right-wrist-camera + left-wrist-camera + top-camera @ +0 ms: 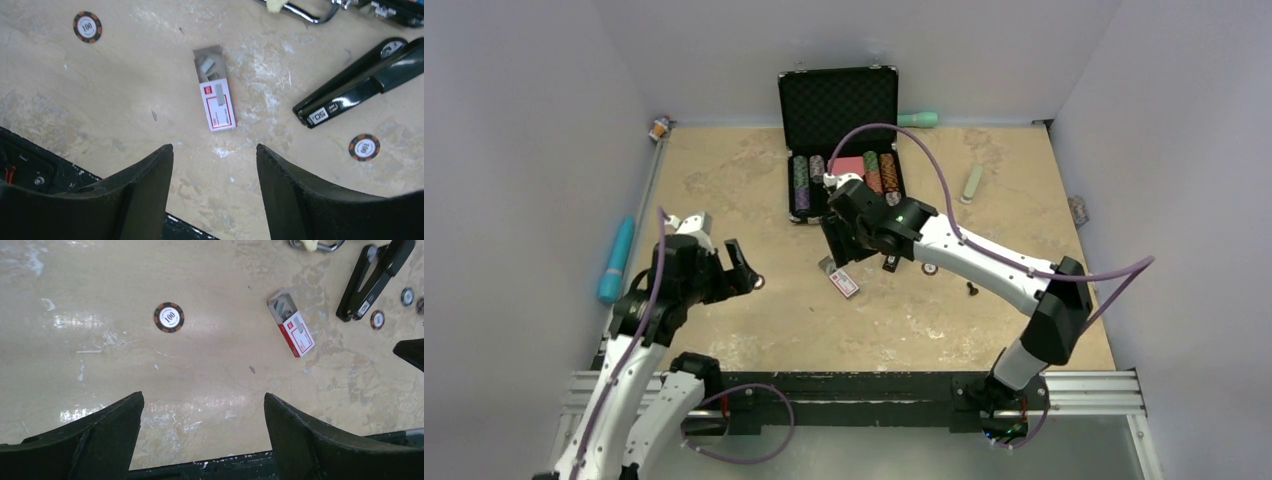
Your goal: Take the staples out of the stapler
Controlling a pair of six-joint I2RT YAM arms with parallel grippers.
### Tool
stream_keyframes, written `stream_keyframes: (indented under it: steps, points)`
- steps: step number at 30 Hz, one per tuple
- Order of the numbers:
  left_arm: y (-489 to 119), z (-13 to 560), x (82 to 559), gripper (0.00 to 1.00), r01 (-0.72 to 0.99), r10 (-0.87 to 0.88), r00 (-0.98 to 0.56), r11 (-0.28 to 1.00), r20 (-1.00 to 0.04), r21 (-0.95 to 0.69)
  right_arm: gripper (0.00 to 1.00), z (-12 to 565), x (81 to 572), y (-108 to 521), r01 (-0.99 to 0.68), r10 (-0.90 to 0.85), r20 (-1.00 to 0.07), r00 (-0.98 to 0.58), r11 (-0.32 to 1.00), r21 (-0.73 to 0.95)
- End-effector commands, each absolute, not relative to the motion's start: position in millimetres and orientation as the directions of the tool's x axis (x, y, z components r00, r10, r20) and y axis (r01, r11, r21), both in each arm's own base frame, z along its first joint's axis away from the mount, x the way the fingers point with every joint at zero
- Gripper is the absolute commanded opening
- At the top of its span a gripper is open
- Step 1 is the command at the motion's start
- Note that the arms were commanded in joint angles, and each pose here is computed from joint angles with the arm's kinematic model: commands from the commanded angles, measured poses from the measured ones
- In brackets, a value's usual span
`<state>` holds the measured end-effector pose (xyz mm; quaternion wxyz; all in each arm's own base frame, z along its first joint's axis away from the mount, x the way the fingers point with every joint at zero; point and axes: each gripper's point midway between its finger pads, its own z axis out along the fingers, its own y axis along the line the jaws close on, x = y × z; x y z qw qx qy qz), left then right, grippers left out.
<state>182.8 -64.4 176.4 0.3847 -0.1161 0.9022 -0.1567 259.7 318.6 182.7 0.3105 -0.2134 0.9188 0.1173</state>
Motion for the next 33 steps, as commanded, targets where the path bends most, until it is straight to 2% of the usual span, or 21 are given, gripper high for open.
stream_keyframes:
  steps: [1, 6, 10, 18, 29, 33]
  points:
    - [-94.3, 183.1, 215.0, 0.93, 0.031, -0.235, -0.705, 0.933, -0.669, -0.359, 0.65, 171.4, 244.9, 299.2, -0.394, -0.249, -0.574, -0.780, 0.908, 0.142]
    - [-138.0, 167.7, 252.8, 0.92, 0.127, -0.153, -0.764, 0.916, -0.626, -0.380, 0.66, 169.0, 257.2, 273.5, -0.329, -0.175, -0.555, -0.813, 0.925, 0.191]
    - [-167.7, 151.1, 282.5, 0.93, 0.228, -0.051, -0.761, 0.913, -0.647, -0.340, 0.65, 180.6, 273.4, 249.6, -0.288, -0.103, -0.580, -0.808, 0.928, 0.237]
    - [-221.1, 119.6, 325.3, 0.91, 0.433, 0.156, -0.731, 0.859, -0.664, -0.274, 0.63, 178.5, 252.1, 230.8, -0.274, -0.069, -0.556, -0.828, 0.916, 0.294]
    - [-248.6, 73.9, 338.7, 0.68, 0.485, 0.265, -0.794, 0.819, -0.547, -0.306, 0.63, 192.5, 223.5, 211.8, -0.221, 0.012, -0.552, -0.834, 0.909, 0.354]
    - [-244.9, 58.2, 326.0, 0.65, 0.463, 0.250, -0.812, 0.826, -0.528, -0.321, 0.63, 195.6, 221.2, 209.8, -0.217, 0.017, -0.553, -0.833, 0.909, 0.356]
